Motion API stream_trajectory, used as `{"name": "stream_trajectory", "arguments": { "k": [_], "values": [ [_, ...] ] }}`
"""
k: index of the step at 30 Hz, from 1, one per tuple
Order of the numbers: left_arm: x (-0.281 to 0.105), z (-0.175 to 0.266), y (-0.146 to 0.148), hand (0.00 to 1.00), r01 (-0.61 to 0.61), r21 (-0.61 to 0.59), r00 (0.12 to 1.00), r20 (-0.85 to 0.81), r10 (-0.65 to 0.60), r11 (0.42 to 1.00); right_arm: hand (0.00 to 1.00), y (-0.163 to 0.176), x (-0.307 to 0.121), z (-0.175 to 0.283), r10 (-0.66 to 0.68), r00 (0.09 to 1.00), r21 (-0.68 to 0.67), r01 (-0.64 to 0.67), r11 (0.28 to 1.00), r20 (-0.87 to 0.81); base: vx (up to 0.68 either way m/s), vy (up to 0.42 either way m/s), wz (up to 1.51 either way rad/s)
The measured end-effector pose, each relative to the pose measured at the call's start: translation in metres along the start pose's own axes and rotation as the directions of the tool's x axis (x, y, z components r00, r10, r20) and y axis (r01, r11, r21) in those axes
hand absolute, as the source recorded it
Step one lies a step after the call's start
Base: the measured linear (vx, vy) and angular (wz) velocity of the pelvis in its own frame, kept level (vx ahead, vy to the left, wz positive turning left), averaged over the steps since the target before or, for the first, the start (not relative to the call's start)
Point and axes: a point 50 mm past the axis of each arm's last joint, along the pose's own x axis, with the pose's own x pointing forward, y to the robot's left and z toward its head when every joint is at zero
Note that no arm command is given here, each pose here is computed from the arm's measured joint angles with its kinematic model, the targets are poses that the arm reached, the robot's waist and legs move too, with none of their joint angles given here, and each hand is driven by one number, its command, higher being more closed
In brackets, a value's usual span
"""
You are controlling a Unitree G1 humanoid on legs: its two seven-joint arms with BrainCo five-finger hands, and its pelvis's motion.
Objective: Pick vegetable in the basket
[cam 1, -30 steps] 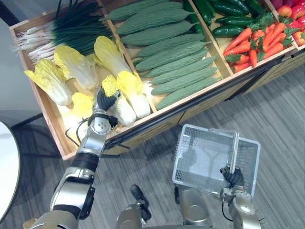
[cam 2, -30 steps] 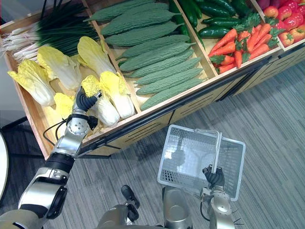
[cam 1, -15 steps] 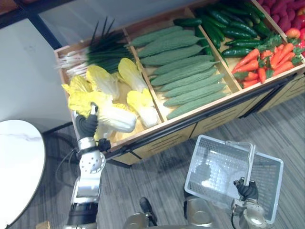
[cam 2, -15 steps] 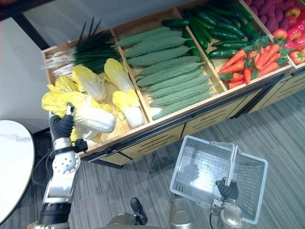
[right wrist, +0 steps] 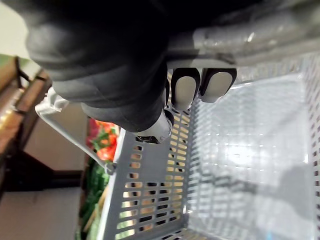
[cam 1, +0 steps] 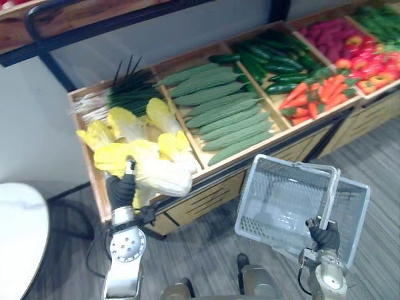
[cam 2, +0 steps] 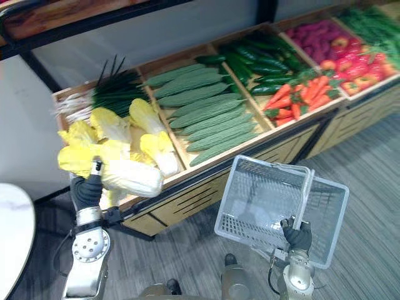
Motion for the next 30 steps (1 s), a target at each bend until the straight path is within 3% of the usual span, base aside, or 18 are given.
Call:
{"name": "stream_trajectory", "arguments": {
  "k": [8, 16, 22, 30],
  "values": [
    [0.011, -0.003, -0.021, 1.00, 0.064, -0.052, 0.998, 0.008, -0.063, 0.997, 1.00, 0.048, 0.024, 0.012, 0.175, 0.983, 0.034, -0.177, 0.984, 0.059, 0.06, -0.018, -1.63],
    [0.006, -0.033, -0.050, 1.00, 0.188, -0.073, 0.974, -0.118, -0.196, 0.979, 1.00, 0.058, 0.037, 0.017, 0.321, 0.944, -0.088, -0.314, 0.945, 0.077, 0.25, -0.095, -1.34],
    [0.002, -0.039, -0.050, 1.00, 0.191, -0.065, 0.969, -0.147, -0.199, 0.979, 1.00, 0.073, 0.035, 0.020, 0.385, 0.919, -0.082, -0.378, 0.922, 0.085, 0.26, 0.158, -1.17],
    [-0.001, -0.059, -0.064, 1.00, 0.314, 0.008, 0.926, -0.220, -0.305, 0.949, 1.00, 0.091, 0.017, 0.005, 0.521, 0.854, -0.006, -0.521, 0.854, 0.008, 0.12, 0.190, -0.59]
  ]
}}
